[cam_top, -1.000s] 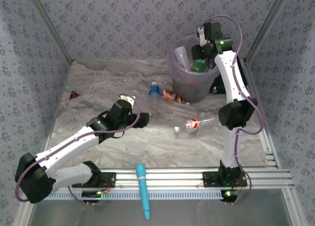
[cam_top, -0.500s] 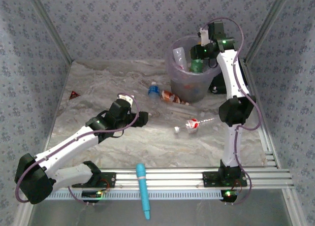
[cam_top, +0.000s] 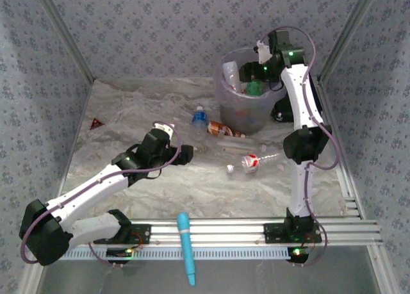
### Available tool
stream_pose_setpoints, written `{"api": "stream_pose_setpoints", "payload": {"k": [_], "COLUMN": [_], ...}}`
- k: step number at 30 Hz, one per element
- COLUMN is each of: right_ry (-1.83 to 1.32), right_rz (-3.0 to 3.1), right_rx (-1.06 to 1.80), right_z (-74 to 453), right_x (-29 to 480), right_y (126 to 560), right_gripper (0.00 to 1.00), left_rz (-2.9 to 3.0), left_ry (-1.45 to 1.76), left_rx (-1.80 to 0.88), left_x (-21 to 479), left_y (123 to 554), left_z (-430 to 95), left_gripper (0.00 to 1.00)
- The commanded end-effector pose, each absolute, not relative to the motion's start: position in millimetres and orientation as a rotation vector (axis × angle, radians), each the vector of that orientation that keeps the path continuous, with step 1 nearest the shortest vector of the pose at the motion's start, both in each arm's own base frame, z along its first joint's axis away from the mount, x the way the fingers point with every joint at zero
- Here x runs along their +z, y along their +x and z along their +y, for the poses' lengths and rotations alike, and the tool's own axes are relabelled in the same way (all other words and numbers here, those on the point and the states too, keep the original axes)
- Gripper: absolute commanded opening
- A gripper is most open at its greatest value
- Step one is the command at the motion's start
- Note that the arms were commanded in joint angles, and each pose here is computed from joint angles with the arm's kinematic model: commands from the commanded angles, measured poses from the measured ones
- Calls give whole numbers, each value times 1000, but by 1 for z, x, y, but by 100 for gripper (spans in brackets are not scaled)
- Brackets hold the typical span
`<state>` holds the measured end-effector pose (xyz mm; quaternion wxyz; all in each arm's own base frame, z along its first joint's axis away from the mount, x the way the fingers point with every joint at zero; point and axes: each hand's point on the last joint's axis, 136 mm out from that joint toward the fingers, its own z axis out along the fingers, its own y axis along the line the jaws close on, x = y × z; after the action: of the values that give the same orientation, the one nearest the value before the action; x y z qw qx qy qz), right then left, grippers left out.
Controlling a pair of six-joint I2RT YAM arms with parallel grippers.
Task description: Put the plastic bottles in the bin
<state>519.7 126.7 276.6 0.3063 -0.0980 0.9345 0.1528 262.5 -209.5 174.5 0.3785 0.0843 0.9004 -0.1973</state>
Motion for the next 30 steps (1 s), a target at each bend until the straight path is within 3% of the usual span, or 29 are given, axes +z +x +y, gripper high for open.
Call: {"api": "stream_pose_setpoints", "payload": {"k": [1,7,16,23,30], "right_ry": [-238,-186,109,226,666], "right_rz": [2287,2170,2153,2183,2252], "right_rx": [364,358,277,201,196], "right_z": [116,105,57,28,-6], "right_x": [356,409,422,387,309], "right_y": [506,483,417,363,317], "right_gripper": [97,98,99,100,100], "left_rz": [2284,2288,2293,2297,2305], "left_ry": [190,192,205,228,248], "left_rx": [-532,-535,-526,-535,-514], "left_x": [177,174,170,166,161], "left_y": [264,266,271,279,285], "left_z": [-209,-211,-212,-216,-215], "left_gripper": [100,100,100,100,100]}}
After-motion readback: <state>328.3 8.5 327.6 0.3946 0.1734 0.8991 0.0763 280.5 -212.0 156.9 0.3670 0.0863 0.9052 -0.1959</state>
